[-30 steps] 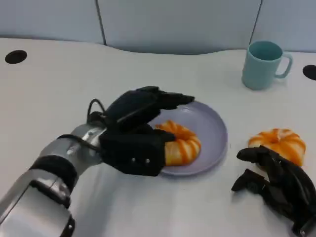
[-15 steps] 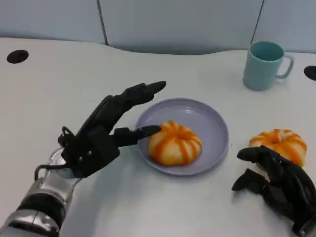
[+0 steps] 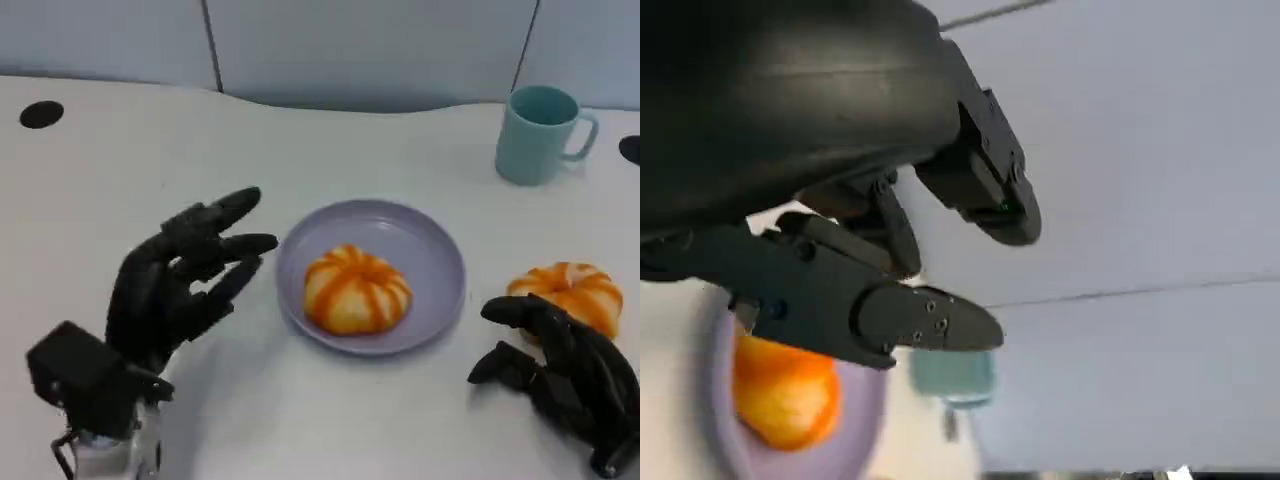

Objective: Grasp the bread from the table and place it into the plate.

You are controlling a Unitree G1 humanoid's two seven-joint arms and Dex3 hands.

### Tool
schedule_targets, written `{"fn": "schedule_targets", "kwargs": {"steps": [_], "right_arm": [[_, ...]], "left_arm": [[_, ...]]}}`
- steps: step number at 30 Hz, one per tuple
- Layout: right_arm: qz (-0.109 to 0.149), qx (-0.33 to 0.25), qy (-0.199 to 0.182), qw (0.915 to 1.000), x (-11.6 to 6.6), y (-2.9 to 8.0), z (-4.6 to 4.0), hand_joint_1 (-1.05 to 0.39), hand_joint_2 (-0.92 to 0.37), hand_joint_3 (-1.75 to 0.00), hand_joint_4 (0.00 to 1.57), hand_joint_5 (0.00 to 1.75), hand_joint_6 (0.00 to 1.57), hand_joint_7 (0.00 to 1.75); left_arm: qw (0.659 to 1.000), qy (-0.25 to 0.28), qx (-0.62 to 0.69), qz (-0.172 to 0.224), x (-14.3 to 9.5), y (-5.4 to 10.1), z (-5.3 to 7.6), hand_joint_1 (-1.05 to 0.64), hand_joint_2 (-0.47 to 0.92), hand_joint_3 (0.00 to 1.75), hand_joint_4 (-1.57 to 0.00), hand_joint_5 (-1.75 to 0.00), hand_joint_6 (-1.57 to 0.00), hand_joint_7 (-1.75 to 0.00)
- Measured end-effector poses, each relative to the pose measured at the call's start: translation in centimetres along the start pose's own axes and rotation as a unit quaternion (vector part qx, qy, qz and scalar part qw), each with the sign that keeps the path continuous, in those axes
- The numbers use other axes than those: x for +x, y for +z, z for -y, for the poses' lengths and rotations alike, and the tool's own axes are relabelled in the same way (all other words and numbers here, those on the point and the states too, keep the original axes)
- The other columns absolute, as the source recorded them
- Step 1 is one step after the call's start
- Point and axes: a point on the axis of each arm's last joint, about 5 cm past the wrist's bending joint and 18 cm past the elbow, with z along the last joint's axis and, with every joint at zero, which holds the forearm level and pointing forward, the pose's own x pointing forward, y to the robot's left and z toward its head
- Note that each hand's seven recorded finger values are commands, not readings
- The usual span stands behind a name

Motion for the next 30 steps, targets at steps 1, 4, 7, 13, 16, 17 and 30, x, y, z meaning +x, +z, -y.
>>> {"fn": "schedule_targets", "kwargs": {"steps": [1,4,7,13,16,17,30], "right_arm": [[-0.001,0.001,0.000,1.0000,0.0,0.0,0.00,-0.46,-0.92,-0.18,0.67,1.37,0.67,0.99],[-0.001,0.001,0.001,1.0000,0.0,0.0,-0.03,-0.46,-0.92,-0.18,0.67,1.37,0.67,0.98],[0.000,0.001,0.002,1.0000,0.0,0.0,-0.07,-0.44,-0.92,-0.21,0.67,1.38,0.66,0.97],[0.001,-0.001,0.002,1.0000,0.1,0.0,-0.14,-0.44,-0.92,-0.22,0.65,1.38,0.65,0.96],[0.002,-0.001,0.002,1.0000,0.0,-0.1,-0.12,-0.44,-0.92,-0.22,0.65,1.38,0.64,0.96],[0.003,-0.001,0.001,1.0000,0.0,-0.1,-0.07,-0.44,-0.92,-0.22,0.65,1.38,0.64,0.96],[0.004,-0.002,0.001,1.0000,-0.1,-0.1,-0.09,-0.44,-0.92,-0.22,0.64,1.40,0.64,0.97]], "left_arm": [[1.000,0.001,-0.017,0.000,-0.1,0.1,0.0,-0.39,0.92,0.22,-0.74,-0.83,-0.86,-0.17],[0.999,-0.008,-0.036,-0.006,-0.2,0.3,0.2,-0.39,0.92,0.22,-0.74,-0.84,-0.86,-0.17],[0.998,-0.002,-0.061,-0.013,-0.2,0.7,0.1,-0.38,0.92,0.22,-0.80,-0.89,-0.91,-0.19],[0.992,0.020,-0.116,-0.045,-1.2,1.2,-0.2,-0.53,0.92,0.24,-0.71,-1.31,-0.84,-0.59],[0.985,0.054,-0.138,-0.085,-4.0,1.0,-0.7,-0.56,0.92,0.26,-0.67,-1.42,-0.76,-0.80],[0.982,0.066,-0.143,-0.105,-5.0,0.8,-0.8,-0.56,0.92,0.26,-0.67,-1.43,-0.75,-0.81],[0.979,0.077,-0.154,-0.112,-5.3,1.2,-0.8,-0.57,0.92,0.26,-0.67,-1.44,-0.73,-0.86]]}}
